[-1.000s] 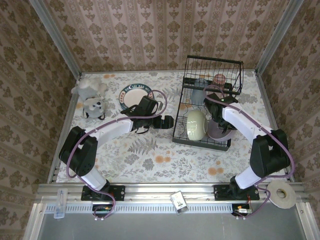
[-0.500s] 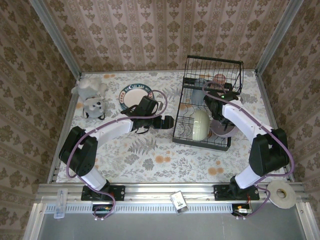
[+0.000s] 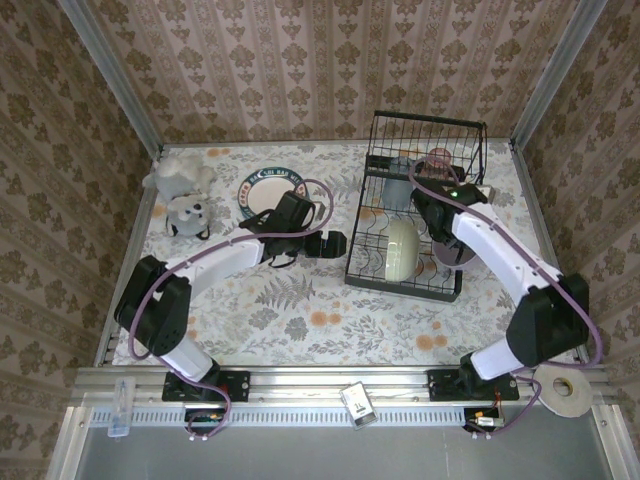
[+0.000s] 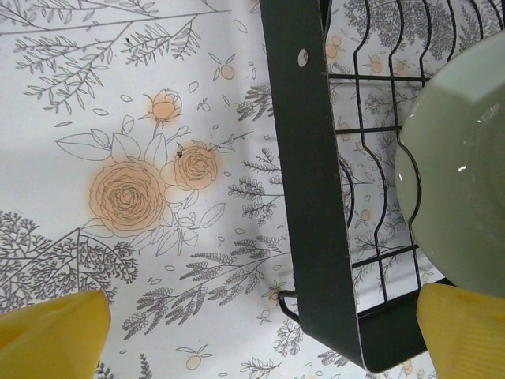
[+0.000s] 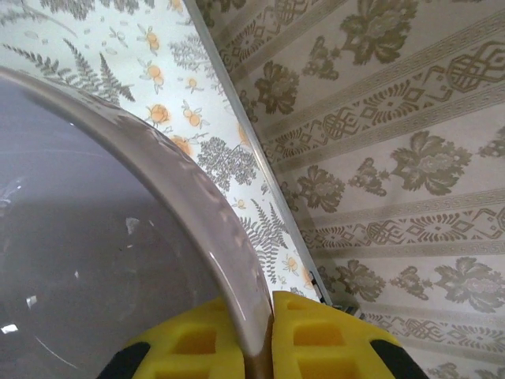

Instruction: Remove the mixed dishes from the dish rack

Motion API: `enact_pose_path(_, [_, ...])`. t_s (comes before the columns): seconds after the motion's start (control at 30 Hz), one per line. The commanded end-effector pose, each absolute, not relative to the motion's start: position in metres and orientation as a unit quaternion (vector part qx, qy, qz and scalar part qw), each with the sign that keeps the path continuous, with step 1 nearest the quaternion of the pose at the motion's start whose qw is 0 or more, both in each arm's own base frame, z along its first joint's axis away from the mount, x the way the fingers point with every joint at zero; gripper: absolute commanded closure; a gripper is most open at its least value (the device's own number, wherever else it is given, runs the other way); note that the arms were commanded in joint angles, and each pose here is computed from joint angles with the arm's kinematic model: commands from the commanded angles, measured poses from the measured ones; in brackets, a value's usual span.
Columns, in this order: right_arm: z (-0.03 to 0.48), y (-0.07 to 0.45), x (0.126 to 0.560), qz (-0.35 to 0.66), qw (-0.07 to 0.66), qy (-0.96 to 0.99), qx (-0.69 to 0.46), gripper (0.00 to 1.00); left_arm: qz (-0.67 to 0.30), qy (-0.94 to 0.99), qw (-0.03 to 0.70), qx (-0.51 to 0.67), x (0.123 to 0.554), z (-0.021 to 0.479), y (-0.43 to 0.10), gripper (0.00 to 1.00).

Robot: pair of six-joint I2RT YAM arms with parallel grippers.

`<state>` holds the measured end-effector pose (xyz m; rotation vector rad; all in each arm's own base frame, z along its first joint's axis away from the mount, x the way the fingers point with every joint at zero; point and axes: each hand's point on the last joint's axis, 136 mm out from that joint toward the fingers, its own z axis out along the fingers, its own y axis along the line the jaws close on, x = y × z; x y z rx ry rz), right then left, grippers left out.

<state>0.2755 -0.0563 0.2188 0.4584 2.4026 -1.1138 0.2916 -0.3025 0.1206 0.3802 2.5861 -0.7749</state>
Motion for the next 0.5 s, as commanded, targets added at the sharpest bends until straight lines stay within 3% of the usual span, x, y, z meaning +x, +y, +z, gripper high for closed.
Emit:
enact_pose_path(0.0, [0.272, -0.066, 0.263, -0.416, 0.294, 0.841, 0.179, 1.00, -0.275, 0.919, 0.237, 0.153, 0.293, 0.147, -0.300, 0.00])
enact_pose_path(0.23, [0.301, -0.067, 0.242, -0.383, 0.340, 0.839, 0.185, 1.00, -0.260, 0.917, 0.265, 0.149, 0.296, 0.170, -0.280, 0.00])
enact_pose_path(0.47, [0.330, -0.044, 0.238, -0.279, 0.423, 0.846, 0.169, 1.00, -0.306, 0.903, 0.282, 0.109, 0.304, 0.199, -0.249, 0.00])
